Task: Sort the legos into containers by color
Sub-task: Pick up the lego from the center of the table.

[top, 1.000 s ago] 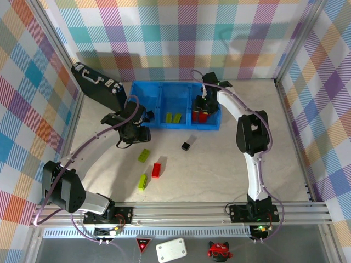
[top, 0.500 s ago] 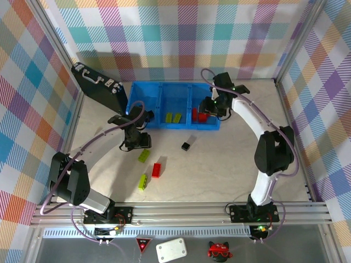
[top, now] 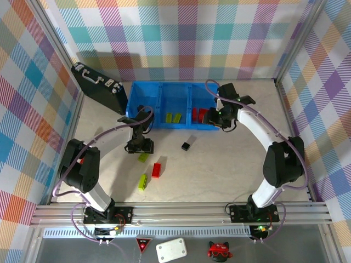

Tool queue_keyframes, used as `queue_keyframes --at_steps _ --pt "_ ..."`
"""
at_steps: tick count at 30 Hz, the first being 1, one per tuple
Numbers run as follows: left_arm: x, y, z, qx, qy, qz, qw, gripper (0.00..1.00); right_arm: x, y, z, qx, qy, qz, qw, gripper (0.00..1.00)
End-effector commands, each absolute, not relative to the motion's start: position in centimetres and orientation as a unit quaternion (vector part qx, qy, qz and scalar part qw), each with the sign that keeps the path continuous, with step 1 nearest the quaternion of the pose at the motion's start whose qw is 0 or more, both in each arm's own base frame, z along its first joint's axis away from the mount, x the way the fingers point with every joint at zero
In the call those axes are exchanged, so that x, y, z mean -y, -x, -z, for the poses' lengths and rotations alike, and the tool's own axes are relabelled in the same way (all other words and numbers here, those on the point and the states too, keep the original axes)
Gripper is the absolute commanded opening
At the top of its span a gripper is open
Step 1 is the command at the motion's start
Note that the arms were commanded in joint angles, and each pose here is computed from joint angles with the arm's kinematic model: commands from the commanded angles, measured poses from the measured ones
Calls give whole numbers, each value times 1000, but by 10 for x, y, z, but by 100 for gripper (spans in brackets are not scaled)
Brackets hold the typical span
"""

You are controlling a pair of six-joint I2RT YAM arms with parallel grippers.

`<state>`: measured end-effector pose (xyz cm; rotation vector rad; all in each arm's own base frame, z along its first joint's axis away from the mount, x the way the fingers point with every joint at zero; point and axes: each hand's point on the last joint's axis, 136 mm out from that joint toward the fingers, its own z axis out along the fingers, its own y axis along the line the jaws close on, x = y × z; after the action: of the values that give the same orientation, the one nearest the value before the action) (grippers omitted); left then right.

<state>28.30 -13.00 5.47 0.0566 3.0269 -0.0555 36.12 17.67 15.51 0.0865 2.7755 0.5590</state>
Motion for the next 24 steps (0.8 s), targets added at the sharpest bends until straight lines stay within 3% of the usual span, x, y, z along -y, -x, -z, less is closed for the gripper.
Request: queue_keyframes --at_steps 1,8,20,24 --pt "126 -283 -44 -998 -36 -1 48 62 -175 -355 -164 -966 -33 -198 164 49" --pt "128 -282 -25 -999 -43 2 25 59 -171 -350 -164 -967 -35 -192 164 49" --pt "129 -283 -22 -999 -44 7 22 43 -171 -350 -168 -966 -37 -194 168 49" --pt "130 -283 -20 -999 -46 6 17 44 -171 -350 -170 -966 -36 -193 169 49"
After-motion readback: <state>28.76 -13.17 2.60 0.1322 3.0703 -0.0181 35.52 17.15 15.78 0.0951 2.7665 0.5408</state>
